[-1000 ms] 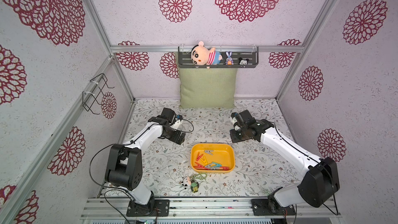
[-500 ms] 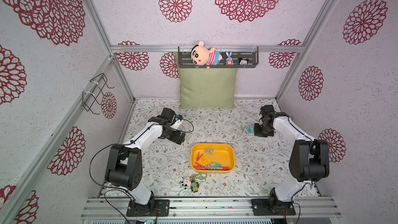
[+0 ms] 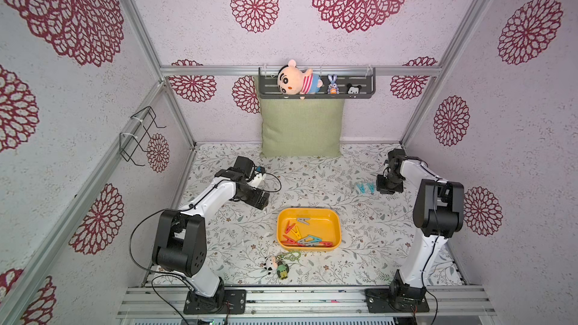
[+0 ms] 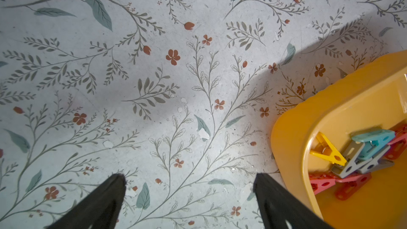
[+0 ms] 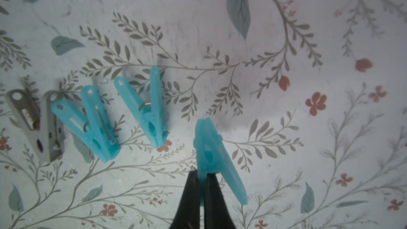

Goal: Take the clothespins out of the storage box
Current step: Place the clothespin at the center of the board, then pick up the clothespin from the storage box.

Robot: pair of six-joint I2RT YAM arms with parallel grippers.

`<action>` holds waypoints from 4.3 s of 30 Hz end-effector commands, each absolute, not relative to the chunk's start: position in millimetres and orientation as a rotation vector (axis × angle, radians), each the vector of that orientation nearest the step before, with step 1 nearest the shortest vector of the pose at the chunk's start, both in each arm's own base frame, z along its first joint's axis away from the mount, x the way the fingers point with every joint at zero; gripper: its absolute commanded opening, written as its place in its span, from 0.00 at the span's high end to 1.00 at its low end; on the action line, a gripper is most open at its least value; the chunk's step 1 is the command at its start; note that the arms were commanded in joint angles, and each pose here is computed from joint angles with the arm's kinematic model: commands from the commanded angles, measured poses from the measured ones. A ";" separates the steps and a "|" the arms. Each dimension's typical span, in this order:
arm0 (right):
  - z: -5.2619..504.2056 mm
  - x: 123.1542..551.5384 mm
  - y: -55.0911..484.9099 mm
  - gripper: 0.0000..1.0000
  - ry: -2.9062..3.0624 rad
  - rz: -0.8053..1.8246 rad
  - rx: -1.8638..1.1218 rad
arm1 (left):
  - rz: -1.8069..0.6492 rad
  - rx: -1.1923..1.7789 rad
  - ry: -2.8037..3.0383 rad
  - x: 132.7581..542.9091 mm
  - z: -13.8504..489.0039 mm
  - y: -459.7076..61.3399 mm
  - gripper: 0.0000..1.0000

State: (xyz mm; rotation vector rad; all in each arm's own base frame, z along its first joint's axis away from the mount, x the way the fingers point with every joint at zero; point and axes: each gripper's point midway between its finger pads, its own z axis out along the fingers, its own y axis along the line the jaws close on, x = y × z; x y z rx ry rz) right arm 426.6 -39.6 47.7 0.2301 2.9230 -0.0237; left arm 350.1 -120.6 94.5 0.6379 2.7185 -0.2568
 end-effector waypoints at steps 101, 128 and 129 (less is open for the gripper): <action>45.6 263.7 304.1 0.68 2.564 0.050 -1.127 | -0.225 0.581 2.698 357.5 97.3 -109.1 0.01; 27.9 265.1 306.7 0.75 2.592 0.080 -1.112 | -0.228 0.579 2.691 357.3 100.2 -108.5 0.01; 26.9 264.5 306.4 0.76 2.596 0.081 -1.114 | -0.227 0.578 2.690 357.7 100.1 -108.3 0.01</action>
